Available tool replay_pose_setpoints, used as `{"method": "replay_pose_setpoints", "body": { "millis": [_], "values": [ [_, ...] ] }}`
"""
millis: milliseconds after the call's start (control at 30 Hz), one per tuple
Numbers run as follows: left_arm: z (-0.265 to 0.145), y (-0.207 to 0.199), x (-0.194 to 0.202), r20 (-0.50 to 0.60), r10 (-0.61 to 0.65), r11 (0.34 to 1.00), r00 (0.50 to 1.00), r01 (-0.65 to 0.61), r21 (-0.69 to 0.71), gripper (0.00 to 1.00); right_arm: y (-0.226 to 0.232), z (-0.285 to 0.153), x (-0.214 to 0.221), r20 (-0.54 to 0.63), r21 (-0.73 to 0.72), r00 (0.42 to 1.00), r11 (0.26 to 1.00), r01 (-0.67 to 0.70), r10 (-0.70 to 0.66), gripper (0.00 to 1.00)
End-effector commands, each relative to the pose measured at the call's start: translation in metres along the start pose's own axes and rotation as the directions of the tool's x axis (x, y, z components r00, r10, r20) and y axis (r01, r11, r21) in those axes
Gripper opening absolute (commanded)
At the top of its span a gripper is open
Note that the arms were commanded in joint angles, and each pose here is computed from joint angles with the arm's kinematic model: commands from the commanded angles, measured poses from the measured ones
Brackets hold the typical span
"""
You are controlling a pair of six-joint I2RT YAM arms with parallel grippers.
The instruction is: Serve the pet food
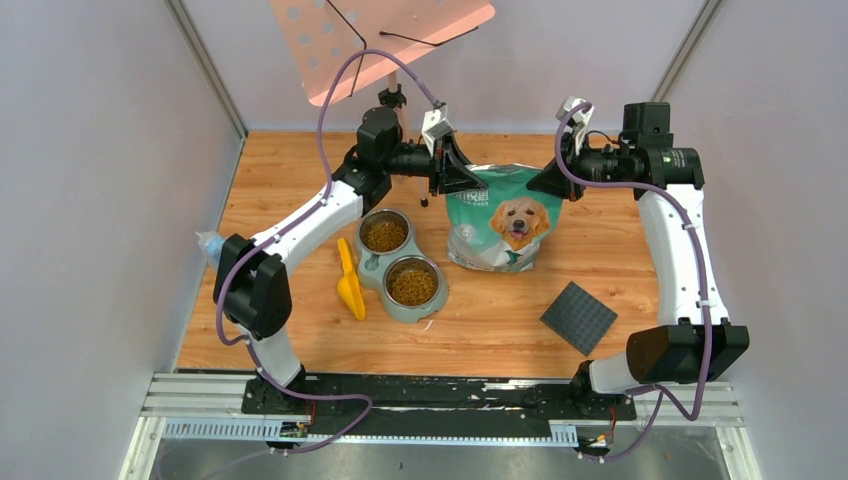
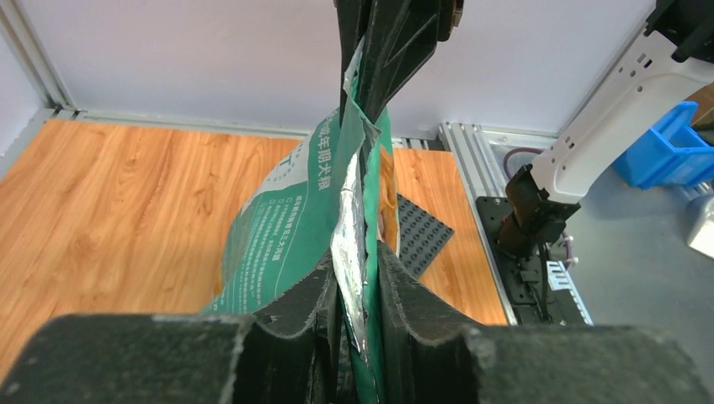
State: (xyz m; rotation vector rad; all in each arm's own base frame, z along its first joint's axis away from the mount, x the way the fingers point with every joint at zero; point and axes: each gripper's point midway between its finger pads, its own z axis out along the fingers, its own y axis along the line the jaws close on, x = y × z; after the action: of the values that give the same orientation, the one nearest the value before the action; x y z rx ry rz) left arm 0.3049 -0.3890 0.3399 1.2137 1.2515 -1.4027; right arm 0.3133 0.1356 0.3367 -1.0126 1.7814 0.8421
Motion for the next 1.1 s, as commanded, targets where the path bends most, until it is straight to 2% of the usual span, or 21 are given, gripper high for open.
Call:
{"method": "replay_pose_setpoints", "body": {
  "millis": [0,67,167,233,267,333,600,767,800,833,900,967,1067],
  "values": [
    [-0.003,-0.016,-0.036,0.051,0.069,0.997,0.996,-0.070,0.025,0.25,0.014,-0.003,-0.024,0.042,-0.001,0.990,0.991,0.133,-0.133,0.01],
    [-0.003,-0.018,-0.043,0.077,0.041,0.998,0.996,-0.044,0.034,0.22,0.018,0.001,-0.025,0.036,-0.012,0.989,0.990,0.144,-0.143,0.06],
    [-0.002,-0.019,-0.048,0.089,0.027,0.999,0.996,-0.030,0.038,0.14,0.022,0.007,-0.029,0.040,-0.036,0.987,0.987,0.159,-0.157,0.25],
    [-0.002,-0.018,-0.048,0.089,0.026,0.999,0.996,-0.030,0.037,0.04,0.025,0.011,-0.032,0.044,-0.057,0.985,0.984,0.167,-0.164,0.36],
    [-0.002,-0.018,-0.047,0.087,0.021,0.999,0.996,-0.025,0.035,0.00,0.026,0.015,-0.032,0.044,-0.067,0.985,0.983,0.170,-0.167,0.39],
    [-0.002,-0.017,-0.045,0.086,0.017,0.999,0.996,-0.019,0.030,0.00,0.028,0.020,-0.035,0.045,-0.081,0.983,0.980,0.184,-0.181,0.43],
    [-0.002,-0.016,-0.043,0.084,-0.005,1.000,0.996,0.004,0.017,0.00,0.030,0.036,-0.049,0.059,-0.078,0.957,0.954,0.288,-0.284,0.44],
    [-0.002,-0.018,-0.044,0.078,-0.008,1.000,0.997,0.006,0.022,0.00,0.020,0.040,-0.054,0.054,-0.012,0.934,0.935,0.354,-0.353,0.45],
    [-0.003,-0.018,-0.044,0.077,-0.009,1.000,0.997,0.007,0.021,0.00,0.016,0.039,-0.053,0.041,0.005,0.931,0.932,0.362,-0.362,0.42],
    [-0.003,-0.018,-0.044,0.077,-0.011,1.000,0.997,0.010,0.020,0.00,0.013,0.038,-0.051,0.027,0.020,0.930,0.931,0.365,-0.366,0.30],
    [-0.006,-0.019,-0.045,0.078,-0.012,1.000,0.997,0.011,0.016,0.00,0.009,0.035,-0.046,0.002,0.042,0.926,0.925,0.378,-0.378,0.16],
    [-0.010,-0.018,-0.046,0.079,-0.014,1.000,0.997,0.013,0.007,0.00,0.006,0.029,-0.038,-0.028,0.068,0.920,0.917,0.393,-0.392,0.13],
    [-0.017,-0.016,-0.045,0.079,-0.021,1.000,0.997,0.022,-0.005,0.00,-0.003,0.021,-0.028,-0.072,0.110,0.913,0.907,0.407,-0.401,0.17]
  ]
}}
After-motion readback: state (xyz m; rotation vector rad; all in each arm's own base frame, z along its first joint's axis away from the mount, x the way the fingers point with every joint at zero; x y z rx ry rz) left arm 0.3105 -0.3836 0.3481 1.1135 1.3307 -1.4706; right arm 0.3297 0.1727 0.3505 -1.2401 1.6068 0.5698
